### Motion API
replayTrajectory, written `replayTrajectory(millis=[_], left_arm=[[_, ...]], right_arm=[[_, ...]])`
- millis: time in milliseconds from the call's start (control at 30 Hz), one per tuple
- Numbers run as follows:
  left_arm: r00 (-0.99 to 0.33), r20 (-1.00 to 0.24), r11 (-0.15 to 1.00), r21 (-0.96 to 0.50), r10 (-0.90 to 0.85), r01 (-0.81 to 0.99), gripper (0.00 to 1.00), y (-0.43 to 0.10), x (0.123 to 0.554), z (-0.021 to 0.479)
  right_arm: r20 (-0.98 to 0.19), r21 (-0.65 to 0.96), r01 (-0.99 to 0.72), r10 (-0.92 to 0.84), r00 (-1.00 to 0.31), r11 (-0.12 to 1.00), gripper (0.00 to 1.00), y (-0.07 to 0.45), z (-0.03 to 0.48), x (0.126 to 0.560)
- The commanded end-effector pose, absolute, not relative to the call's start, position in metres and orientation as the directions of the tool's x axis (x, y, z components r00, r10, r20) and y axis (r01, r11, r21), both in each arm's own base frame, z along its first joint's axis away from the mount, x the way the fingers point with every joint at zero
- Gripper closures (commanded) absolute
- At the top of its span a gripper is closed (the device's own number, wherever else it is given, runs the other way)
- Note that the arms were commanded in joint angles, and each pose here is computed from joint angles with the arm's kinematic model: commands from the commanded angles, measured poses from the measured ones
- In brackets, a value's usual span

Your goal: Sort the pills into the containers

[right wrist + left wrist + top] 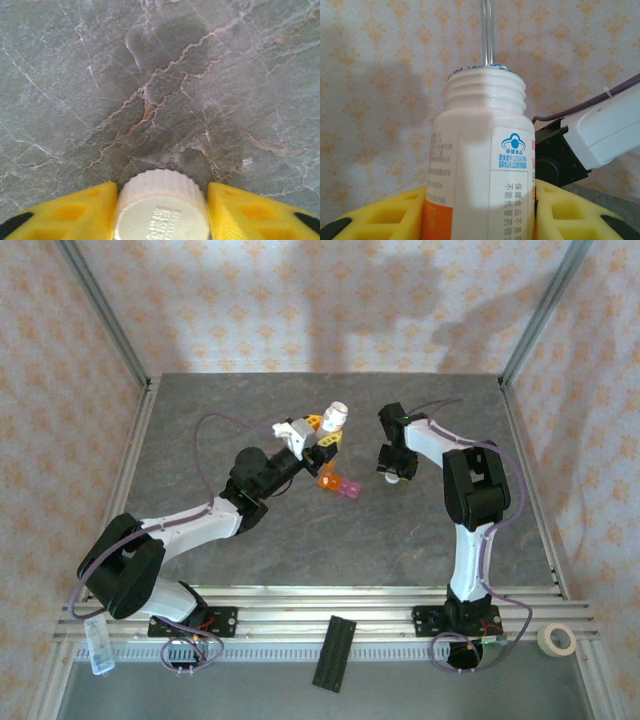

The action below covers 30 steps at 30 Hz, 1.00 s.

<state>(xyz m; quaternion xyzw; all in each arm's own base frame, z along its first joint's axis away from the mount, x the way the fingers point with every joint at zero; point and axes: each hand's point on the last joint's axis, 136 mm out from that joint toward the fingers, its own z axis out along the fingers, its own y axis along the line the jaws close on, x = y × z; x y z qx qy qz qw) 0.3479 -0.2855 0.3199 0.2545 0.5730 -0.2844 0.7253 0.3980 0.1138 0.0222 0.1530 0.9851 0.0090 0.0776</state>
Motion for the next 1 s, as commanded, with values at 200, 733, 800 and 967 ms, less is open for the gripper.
replayTrajectory(millis=[200,733,800,967], left_arm=[[0.2,-0.966,0.718,0.024,-0.161,0.696,1.0,-0.275,0.353,0.315],[0.202,-0.972,0.702,0.063,-0.118,0.709,1.0,-0.278,0.378,0.279],[0.205,-0.974,0.697,0.08,-0.098,0.713,1.0,-0.281,0.382,0.272],[0.223,-0.974,0.702,0.126,-0.047,0.701,1.0,-0.282,0.394,0.259]], right_arm=[[-0.166,0.062,0.308,0.314,-0.935,0.949,0.64,0.112,0.036,0.398],[-0.291,0.305,0.22,0.311,-0.905,0.927,0.65,0.141,0.169,0.408],[-0.307,0.332,0.196,0.302,-0.903,0.923,0.65,0.145,0.187,0.408],[-0.338,0.397,0.112,0.259,-0.905,0.911,0.65,0.158,0.225,0.409]])
